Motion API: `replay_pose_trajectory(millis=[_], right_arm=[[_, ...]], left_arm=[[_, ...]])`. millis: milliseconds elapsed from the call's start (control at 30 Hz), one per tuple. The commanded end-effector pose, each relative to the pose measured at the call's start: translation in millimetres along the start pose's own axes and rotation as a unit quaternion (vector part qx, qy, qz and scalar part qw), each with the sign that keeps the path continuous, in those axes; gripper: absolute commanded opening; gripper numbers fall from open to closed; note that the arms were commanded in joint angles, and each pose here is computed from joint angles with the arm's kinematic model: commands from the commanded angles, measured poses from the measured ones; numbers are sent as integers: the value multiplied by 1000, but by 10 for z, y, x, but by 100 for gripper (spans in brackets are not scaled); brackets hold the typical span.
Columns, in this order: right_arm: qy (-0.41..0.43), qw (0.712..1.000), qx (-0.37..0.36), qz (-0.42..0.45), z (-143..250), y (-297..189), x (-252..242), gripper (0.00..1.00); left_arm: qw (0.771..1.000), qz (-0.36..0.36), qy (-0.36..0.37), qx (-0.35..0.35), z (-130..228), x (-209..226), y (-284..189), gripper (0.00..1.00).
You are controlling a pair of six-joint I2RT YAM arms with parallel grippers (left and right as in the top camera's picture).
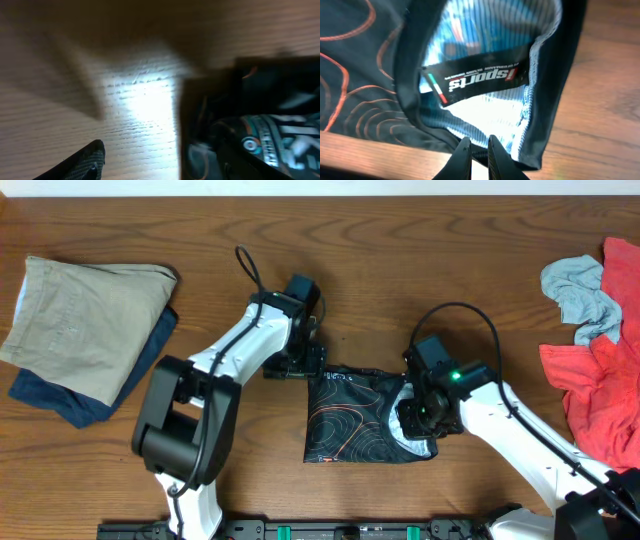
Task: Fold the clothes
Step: 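Grasp the jersey bundle's corners with both grippers and lift it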
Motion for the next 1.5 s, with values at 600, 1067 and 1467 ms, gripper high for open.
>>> replay_pose_trajectory(millis=[600,1067,1467], right_arm=[[-25,980,-195,40,-343,438,-141,1],[-66,969,-237,17,-452,130,-11,30],[-76,970,-228,-25,-164,-324,5,46]], left_arm=[[977,-101,-45,182,602,162,48,71],[999,-33,8,-8,353,48,-697,87],[962,182,181,-95,-169,-328,-447,100]])
Point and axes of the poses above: each gripper's point midway between its finger pads, its own y axis out along the fingers, its own x axis along the line the jaws close on, z = x × y, the point moved 7 cm from there along -y, back along the fingers, and after that the axes turned 6 degrees about y, right-handed, at the moved point
